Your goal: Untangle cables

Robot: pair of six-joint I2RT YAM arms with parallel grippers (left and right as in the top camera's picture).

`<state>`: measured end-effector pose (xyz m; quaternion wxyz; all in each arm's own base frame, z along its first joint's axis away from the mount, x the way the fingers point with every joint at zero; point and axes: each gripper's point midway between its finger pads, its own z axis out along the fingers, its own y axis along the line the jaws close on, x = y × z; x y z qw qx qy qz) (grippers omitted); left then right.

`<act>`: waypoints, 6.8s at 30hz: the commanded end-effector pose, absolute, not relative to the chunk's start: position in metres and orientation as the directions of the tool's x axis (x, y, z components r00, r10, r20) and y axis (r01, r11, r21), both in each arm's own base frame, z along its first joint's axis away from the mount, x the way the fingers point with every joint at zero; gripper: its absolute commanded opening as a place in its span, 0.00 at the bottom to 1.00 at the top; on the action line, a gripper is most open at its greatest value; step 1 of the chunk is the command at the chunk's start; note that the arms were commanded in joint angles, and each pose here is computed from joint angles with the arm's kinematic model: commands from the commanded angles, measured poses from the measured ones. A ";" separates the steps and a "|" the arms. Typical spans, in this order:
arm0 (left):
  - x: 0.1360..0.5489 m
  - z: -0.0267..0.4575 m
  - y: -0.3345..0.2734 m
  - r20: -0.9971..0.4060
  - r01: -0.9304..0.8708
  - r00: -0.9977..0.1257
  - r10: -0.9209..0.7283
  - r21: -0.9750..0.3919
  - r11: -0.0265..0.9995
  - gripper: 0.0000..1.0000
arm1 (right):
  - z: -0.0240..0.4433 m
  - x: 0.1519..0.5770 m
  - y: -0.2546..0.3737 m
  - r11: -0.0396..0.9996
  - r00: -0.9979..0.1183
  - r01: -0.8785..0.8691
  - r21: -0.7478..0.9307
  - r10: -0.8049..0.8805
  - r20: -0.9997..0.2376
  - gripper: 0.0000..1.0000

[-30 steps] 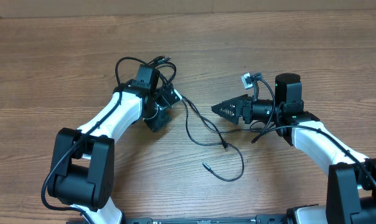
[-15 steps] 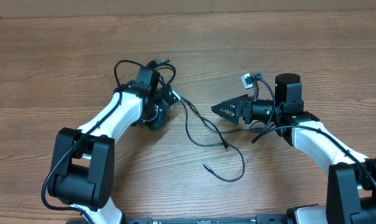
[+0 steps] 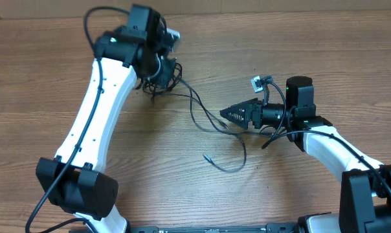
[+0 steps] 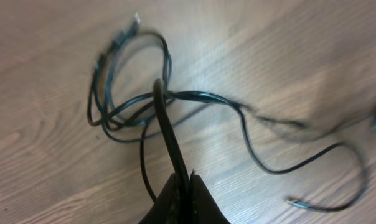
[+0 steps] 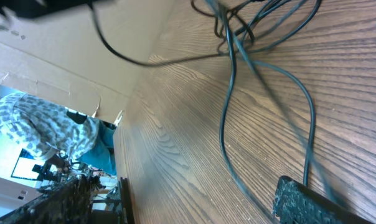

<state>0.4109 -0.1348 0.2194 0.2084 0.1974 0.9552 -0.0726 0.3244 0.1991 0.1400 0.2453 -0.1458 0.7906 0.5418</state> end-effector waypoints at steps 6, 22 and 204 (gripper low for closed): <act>0.413 0.369 -0.150 -0.682 0.335 -0.725 0.099 -0.223 0.916 0.04 | 0.142 0.324 0.199 0.370 -0.837 -0.496 0.785 0.035 -0.546 0.92; 0.370 0.549 -0.107 -0.960 0.276 -0.279 -0.022 -0.102 0.956 0.04 | 0.142 0.324 0.199 0.371 -0.837 -0.497 0.785 0.035 -0.546 0.92; 0.400 0.351 -0.135 -0.420 -0.345 -0.766 -0.487 -0.371 0.862 1.00 | 0.160 0.523 -0.278 0.688 0.098 0.438 0.579 0.603 -0.792 0.04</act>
